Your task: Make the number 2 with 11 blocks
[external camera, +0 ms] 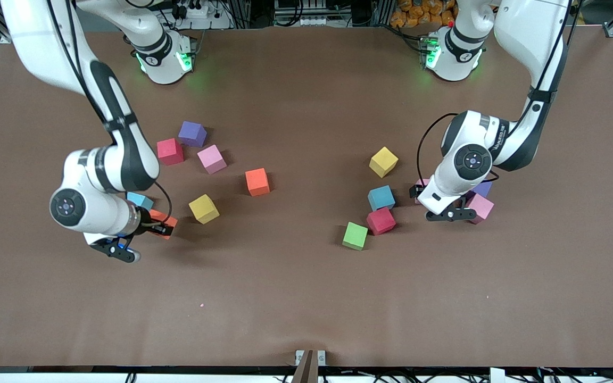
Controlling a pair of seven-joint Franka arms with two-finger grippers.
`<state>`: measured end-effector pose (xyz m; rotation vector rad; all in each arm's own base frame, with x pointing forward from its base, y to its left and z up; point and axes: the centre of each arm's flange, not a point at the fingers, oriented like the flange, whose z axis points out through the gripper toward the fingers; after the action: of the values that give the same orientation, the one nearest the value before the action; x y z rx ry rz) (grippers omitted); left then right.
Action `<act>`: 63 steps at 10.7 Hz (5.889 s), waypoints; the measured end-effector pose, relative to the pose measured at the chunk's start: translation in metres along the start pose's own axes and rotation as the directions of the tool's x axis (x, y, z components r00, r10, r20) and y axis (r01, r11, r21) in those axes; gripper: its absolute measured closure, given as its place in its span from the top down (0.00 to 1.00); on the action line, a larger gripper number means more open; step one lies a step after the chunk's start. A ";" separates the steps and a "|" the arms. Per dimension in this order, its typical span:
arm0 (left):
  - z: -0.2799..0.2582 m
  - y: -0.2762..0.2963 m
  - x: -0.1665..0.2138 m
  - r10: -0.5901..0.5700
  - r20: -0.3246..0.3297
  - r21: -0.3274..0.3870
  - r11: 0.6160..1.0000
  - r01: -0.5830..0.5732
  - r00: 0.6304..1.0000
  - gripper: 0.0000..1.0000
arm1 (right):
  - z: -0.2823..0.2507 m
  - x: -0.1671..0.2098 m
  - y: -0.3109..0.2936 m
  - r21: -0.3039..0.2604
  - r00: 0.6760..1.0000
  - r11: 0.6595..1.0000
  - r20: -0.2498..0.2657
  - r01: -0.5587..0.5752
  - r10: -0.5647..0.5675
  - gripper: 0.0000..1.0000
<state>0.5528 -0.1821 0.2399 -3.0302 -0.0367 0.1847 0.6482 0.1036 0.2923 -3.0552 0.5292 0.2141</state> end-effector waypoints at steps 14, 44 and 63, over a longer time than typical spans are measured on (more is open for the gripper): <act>-0.005 0.009 -0.009 0.087 0.038 -0.017 0.996 -0.086 0.995 0.59 | -0.061 -0.138 -0.123 -0.033 0.933 0.936 0.102 0.351 -0.346 0.56; 0.033 0.378 -0.277 0.035 0.083 -0.064 0.998 -0.030 0.996 0.80 | -0.034 -0.124 -0.105 -0.038 0.936 0.939 0.104 0.342 -0.336 0.56; -0.031 -0.025 0.054 0.469 -0.012 0.019 0.883 -0.469 0.883 1.00 | 0.024 -0.384 -0.194 -0.010 -0.002 -0.004 0.155 1.000 -0.988 0.56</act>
<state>0.6093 -0.1588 0.2672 -2.9641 0.7035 0.1950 0.3520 0.4159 0.3245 -2.5245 -1.8059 0.3018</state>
